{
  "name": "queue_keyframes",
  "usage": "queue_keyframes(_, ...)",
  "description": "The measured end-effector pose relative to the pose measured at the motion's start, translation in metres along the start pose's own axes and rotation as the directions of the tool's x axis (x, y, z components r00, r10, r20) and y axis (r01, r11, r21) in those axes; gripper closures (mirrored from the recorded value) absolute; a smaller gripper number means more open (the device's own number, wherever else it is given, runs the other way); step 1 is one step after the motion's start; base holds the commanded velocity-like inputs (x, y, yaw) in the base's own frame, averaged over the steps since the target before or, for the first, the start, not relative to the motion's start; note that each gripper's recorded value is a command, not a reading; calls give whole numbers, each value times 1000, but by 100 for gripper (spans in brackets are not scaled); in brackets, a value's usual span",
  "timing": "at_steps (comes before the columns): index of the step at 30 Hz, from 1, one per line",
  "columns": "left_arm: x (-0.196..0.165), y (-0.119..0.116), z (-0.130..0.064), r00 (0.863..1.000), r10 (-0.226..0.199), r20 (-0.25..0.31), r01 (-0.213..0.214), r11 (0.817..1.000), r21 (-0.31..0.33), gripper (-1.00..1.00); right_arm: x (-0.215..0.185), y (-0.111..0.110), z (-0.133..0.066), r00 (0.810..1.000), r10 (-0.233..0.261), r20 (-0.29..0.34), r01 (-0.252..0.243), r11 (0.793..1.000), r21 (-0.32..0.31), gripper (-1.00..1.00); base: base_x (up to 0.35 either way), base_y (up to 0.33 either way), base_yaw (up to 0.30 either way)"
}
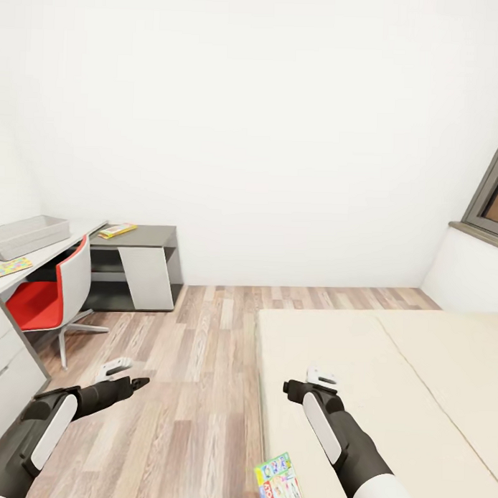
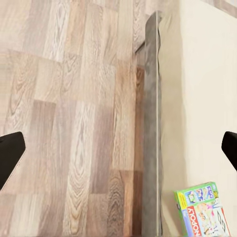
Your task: Put all the toys in the child's room - the three board games (two on the bed and one on the table), the two jigsaw puzzles on the table, and the tennis ball on the table - inside the toy box on the table in the child's room.
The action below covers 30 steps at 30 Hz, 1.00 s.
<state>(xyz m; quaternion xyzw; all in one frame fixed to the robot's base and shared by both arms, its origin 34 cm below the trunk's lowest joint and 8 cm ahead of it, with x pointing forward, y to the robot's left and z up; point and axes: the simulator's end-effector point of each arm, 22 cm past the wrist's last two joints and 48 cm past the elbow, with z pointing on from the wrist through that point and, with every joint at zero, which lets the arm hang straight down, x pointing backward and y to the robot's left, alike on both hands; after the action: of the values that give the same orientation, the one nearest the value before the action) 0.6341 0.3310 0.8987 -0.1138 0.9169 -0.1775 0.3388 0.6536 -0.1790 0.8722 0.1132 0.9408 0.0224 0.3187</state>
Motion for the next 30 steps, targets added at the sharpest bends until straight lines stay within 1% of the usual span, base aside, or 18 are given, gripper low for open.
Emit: queue_keyframes(30,0,0,0,1000,-1,0,1,1000,1,-100,0,0,0,1000,0,0,0,1000,0,-100,0,252,0)
